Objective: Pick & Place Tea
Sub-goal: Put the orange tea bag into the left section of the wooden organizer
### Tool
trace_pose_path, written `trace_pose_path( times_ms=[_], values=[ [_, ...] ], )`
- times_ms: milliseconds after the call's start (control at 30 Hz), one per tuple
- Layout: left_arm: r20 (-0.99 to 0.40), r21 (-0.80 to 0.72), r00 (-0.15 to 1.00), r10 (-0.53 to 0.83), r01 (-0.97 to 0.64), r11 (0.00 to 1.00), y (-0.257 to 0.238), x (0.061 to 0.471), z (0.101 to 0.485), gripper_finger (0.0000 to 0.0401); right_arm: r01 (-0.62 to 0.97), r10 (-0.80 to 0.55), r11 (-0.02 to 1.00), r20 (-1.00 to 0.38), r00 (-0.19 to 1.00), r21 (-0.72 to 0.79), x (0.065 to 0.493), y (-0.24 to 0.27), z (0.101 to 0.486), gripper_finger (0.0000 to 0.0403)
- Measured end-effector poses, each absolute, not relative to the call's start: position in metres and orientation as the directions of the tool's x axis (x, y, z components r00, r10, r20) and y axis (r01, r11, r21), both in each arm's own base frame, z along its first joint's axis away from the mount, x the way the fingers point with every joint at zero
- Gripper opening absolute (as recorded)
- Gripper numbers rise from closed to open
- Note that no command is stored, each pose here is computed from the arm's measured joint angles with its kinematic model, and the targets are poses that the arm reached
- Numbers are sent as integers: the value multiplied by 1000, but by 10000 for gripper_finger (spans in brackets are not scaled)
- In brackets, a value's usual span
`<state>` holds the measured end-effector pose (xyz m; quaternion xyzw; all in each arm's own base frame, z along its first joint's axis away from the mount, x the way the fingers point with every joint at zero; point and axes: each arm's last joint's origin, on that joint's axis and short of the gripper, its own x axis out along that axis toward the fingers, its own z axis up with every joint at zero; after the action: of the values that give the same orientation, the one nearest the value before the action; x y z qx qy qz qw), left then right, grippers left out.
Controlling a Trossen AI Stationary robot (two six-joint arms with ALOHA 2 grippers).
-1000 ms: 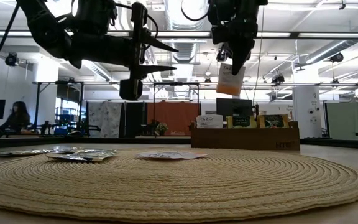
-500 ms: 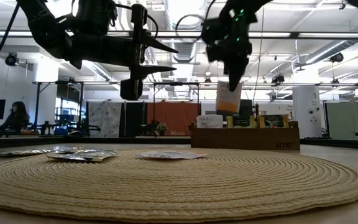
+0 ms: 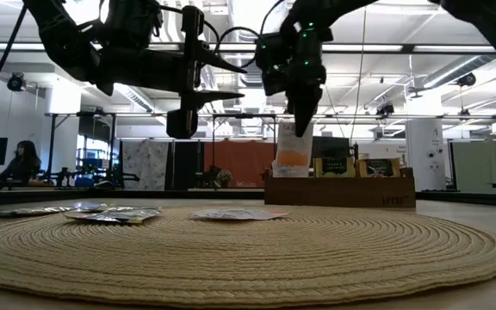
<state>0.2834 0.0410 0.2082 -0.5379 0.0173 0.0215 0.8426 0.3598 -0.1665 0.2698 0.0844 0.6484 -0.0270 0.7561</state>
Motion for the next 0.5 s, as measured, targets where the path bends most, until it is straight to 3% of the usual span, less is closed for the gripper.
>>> trace_pose_path(
  times_ms=[267, 500],
  values=[
    [-61, -906, 998, 17, -62, 419, 41, 283, 207, 149, 158, 61, 985, -995, 80, 73, 370, -170, 249, 8],
    [-60, -906, 998, 17, -62, 419, 41, 283, 207, 149, 161, 56, 985, -995, 88, 69, 372, -170, 247, 8]
  ],
)
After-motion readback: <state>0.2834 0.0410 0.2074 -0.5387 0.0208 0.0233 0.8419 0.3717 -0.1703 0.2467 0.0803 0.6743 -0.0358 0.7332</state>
